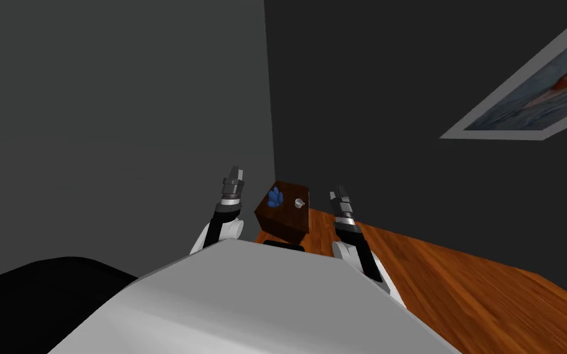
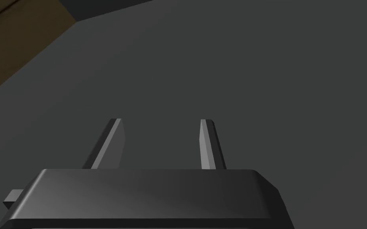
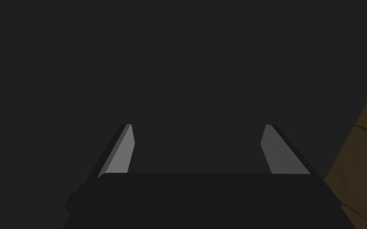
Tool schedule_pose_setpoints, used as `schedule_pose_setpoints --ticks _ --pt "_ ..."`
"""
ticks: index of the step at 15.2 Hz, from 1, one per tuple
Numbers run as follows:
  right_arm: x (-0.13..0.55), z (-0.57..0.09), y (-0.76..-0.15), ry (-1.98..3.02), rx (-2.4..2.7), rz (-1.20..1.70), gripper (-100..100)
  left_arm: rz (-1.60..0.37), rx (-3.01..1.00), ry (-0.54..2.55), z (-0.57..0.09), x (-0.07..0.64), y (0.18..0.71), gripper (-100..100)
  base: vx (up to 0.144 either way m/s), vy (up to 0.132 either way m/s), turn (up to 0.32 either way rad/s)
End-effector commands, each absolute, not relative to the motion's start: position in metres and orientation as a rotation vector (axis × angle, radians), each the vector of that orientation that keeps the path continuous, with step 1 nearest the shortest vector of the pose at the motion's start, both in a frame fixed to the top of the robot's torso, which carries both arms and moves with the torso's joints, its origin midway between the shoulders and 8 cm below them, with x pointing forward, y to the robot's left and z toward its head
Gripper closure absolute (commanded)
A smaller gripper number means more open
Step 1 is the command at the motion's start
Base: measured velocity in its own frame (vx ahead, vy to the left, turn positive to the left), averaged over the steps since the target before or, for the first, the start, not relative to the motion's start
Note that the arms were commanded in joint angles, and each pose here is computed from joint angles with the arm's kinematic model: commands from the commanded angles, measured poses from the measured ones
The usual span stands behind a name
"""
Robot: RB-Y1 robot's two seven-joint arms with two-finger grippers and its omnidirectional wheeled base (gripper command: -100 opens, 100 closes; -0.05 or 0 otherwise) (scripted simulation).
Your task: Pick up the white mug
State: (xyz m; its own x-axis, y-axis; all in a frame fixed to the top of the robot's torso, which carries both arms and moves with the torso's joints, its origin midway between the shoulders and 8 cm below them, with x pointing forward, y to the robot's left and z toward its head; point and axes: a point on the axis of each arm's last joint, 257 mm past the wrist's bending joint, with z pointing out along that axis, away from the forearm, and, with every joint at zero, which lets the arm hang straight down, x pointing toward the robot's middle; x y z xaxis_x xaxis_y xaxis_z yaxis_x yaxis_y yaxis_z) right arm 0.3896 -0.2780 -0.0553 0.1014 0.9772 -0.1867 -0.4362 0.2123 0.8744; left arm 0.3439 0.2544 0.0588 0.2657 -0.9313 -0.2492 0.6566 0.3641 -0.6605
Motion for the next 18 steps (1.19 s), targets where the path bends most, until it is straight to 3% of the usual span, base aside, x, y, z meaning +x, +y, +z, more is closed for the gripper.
schedule_pose_setpoints --ticks 1,18 --pt "0.401 -0.077 -0.284 0.982 0.767 1.164 -100 -1.129 -0.478 0.679 0.059 0.344 0.254 0 -0.021 0.005 0.146" --pt "0.436 -0.243 -0.365 1.389 0.943 0.807 -100 -1.129 -0.478 0.679 0.059 0.344 0.254 0 -0.026 0.004 0.250"
